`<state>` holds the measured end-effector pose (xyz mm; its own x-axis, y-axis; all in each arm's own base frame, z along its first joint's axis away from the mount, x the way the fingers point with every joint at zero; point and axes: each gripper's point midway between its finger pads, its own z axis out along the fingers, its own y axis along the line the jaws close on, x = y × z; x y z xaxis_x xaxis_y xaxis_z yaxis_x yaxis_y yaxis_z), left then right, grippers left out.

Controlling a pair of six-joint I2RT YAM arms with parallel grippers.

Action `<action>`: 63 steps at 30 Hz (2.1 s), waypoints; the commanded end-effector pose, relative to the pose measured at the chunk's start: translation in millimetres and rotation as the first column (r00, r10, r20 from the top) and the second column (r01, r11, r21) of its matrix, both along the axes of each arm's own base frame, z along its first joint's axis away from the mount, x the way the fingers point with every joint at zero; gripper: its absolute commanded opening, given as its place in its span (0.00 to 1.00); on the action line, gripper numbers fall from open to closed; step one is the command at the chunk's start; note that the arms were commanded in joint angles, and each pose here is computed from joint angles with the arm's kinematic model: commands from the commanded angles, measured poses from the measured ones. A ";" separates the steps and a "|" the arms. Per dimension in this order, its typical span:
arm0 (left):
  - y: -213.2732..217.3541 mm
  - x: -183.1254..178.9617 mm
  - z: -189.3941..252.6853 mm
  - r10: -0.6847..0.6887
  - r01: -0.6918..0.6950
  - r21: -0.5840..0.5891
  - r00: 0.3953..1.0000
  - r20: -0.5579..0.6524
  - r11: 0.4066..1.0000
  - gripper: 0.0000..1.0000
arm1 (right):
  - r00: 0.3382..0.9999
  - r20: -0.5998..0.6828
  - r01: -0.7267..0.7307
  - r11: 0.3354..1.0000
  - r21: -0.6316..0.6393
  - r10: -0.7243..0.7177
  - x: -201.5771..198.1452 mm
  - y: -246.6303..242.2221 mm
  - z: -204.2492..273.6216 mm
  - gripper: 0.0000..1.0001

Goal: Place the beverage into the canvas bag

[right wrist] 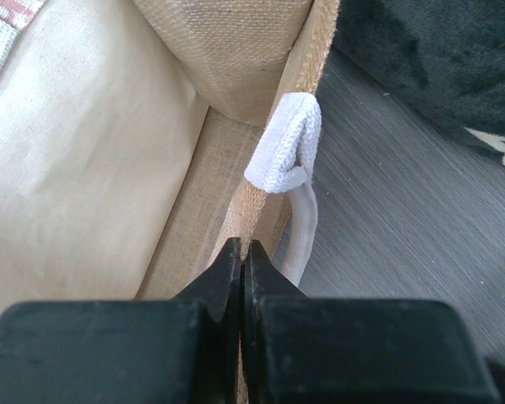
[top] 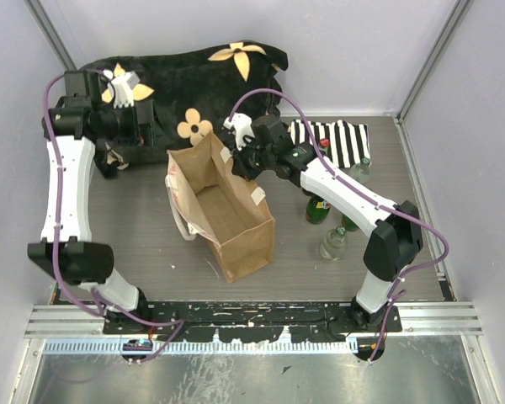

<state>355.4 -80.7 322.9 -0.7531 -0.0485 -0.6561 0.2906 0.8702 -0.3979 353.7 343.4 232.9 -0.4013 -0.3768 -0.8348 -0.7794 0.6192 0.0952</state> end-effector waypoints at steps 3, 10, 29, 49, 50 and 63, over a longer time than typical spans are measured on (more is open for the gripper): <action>-23.6 -85.0 -37.6 0.074 -0.118 -0.101 0.929 -0.363 0.988 0.89 | 0.992 0.091 0.076 0.994 0.076 -0.083 13.5 -0.4 36.9 0.01; -42.1 -108.9 -56.4 0.101 -0.197 -0.141 0.858 -0.503 0.970 0.82 | 0.994 0.067 0.087 0.994 0.066 -0.091 11.0 -2.0 27.6 0.01; -67.6 -79.1 -86.9 0.060 -0.067 0.002 0.875 -0.481 0.998 0.00 | 0.968 0.125 0.216 0.976 0.040 -0.219 13.1 -33.8 85.8 0.01; -43.8 -56.7 -82.9 0.003 0.025 0.059 0.897 -0.443 0.998 0.00 | 0.933 0.043 0.356 0.900 -0.250 -0.357 -11.7 -105.4 23.9 0.01; -46.7 -59.2 -84.0 -0.003 0.029 0.052 0.893 -0.449 0.998 0.00 | 0.930 0.044 0.363 0.897 -0.250 -0.364 -12.0 -108.5 24.9 0.01; -92.1 -87.5 -96.4 -0.080 0.071 -0.036 0.889 -0.450 0.997 0.00 | 0.910 0.045 0.410 0.876 -0.252 -0.413 -7.5 -135.5 24.6 0.01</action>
<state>273.9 -159.3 213.7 -0.9806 0.0330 -0.1932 0.1217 0.8753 -0.4681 344.4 215.4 241.5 -0.5995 -0.3950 -0.6961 -0.4709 0.8774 -0.0923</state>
